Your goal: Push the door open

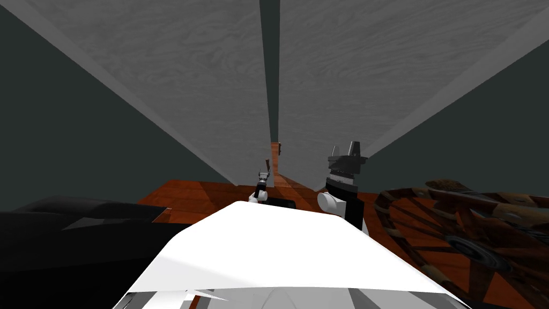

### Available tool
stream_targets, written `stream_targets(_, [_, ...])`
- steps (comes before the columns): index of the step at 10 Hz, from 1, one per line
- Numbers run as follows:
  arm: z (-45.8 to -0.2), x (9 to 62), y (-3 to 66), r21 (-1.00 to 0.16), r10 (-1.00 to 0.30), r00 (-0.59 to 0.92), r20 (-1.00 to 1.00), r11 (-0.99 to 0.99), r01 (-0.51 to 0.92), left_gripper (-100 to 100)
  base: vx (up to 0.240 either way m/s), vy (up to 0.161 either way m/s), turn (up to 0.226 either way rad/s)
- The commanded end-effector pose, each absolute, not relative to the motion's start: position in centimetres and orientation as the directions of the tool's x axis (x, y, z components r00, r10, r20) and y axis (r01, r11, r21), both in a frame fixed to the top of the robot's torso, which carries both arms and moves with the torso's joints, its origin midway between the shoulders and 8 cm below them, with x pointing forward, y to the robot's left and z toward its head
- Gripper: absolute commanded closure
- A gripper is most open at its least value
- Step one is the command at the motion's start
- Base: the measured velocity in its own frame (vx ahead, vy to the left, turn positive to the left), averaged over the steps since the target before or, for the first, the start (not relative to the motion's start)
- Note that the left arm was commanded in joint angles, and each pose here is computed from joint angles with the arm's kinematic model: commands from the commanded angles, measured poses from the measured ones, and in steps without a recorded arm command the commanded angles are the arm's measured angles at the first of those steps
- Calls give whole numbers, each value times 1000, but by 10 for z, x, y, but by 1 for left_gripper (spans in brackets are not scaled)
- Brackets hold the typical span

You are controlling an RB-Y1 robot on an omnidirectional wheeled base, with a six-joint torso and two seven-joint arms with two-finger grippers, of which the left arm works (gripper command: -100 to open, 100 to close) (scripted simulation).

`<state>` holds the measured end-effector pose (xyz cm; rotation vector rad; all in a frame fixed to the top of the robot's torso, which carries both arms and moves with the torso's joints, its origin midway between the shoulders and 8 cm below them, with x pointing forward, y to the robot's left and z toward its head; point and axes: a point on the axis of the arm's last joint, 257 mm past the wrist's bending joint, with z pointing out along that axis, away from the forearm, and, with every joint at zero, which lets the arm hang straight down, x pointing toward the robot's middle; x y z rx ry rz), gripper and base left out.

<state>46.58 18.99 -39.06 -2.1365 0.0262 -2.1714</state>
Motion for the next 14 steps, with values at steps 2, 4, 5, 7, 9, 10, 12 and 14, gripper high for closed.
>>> stream_targets(2, [-391,465,186,-61,-62,-13,998,-996,61,-100,177,9,-21])
stream_targets(4, [-392,463,175,-34,-35,-12,999,-998,62,-100,160,10,-21])
stream_targets(5, [-391,464,179,-42,-43,-13,999,-997,62,-100,75,-3,-2])
stream_targets(7, [-391,464,179,-42,-43,-13,999,-997,62,100,-19,-6,-24])
stream_targets(9, [-391,464,179,-42,-43,-13,999,-997,62,100,-5,-2,6])
stream_targets(10, [-391,464,179,-42,-43,-13,999,-997,62,100,0,0,0])
stream_targets(12, [-393,464,197,-49,-49,-5,999,-994,94,100,4,4,-65])
stream_targets(14, [-395,462,213,-56,-56,2,998,-991,123,100,11,11,-97])
